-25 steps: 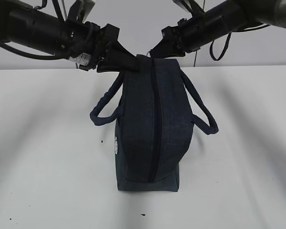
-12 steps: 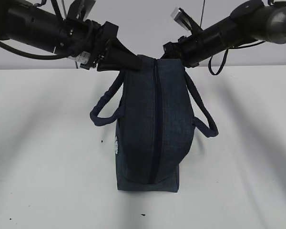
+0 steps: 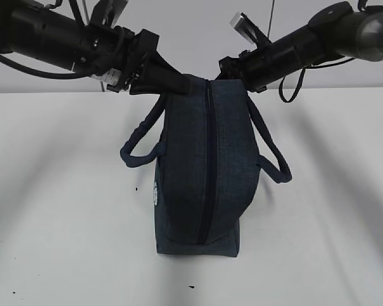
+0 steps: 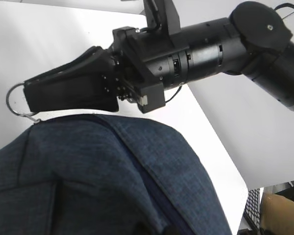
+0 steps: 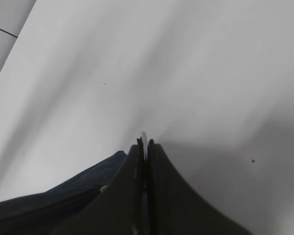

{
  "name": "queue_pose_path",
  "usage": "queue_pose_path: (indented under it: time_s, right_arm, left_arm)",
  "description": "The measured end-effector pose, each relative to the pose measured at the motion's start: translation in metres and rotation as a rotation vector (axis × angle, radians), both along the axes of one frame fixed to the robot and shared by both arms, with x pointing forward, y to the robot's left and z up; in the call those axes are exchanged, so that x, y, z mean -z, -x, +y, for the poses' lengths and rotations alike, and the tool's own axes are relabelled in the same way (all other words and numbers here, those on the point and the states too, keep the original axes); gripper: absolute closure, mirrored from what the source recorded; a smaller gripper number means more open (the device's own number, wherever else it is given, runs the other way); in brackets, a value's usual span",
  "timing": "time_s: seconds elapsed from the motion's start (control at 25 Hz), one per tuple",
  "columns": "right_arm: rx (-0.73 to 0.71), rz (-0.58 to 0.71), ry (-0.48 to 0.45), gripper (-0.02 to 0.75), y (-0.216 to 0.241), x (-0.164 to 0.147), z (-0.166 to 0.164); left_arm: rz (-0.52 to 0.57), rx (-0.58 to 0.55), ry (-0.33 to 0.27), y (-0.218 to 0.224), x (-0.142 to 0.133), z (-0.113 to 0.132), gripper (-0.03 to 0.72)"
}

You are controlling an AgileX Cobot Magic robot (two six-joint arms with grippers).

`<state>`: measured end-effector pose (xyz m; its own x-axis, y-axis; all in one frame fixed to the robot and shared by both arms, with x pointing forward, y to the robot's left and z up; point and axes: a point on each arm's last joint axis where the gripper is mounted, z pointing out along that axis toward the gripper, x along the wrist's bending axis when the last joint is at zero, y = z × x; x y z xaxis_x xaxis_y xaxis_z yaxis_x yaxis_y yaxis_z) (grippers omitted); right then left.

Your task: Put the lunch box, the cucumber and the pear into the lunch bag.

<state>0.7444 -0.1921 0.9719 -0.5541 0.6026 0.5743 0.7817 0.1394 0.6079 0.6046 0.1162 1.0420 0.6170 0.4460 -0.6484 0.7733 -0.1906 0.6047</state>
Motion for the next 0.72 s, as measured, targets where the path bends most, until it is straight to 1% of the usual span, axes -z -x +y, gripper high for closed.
queue_pose_path:
  time_s: [0.08,0.2,0.32,0.4,0.48,0.52,0.64,0.72]
  right_arm:
    - [0.003,-0.005,-0.004,0.720,-0.002,-0.001,0.000]
    - [0.007,-0.049,0.002,0.640,-0.007,-0.010,-0.002]
    - [-0.008,-0.106,0.013,0.510,-0.010,-0.029,-0.003]
    - [-0.020,-0.123,0.025,0.423,-0.010,-0.042,-0.003]
    - [-0.028,-0.115,0.051,0.390,-0.009,-0.050,-0.004]
    - [-0.033,-0.105,0.080,0.380,-0.008,-0.054,-0.006]
    - [0.003,-0.078,0.179,0.370,-0.007,-0.065,-0.012]
    - [0.049,-0.076,0.231,0.370,-0.008,-0.073,-0.017]
  left_arm:
    - [-0.004,-0.008,-0.002,-0.001,0.000,0.000,0.683]
    - [-0.012,-0.020,-0.008,-0.002,0.000,0.001,0.683]
    - [-0.036,-0.034,-0.040,-0.004,0.002,0.002,0.678]
    - [-0.053,-0.045,-0.059,-0.006,0.002,0.003,0.652]
    - [-0.064,-0.061,-0.067,-0.008,0.002,0.004,0.598]
    - [-0.071,-0.071,-0.069,-0.009,0.002,0.004,0.554]
    - [-0.083,-0.096,-0.070,-0.011,0.001,0.004,0.423]
    - [-0.087,-0.100,-0.070,-0.012,0.000,0.005,0.368]
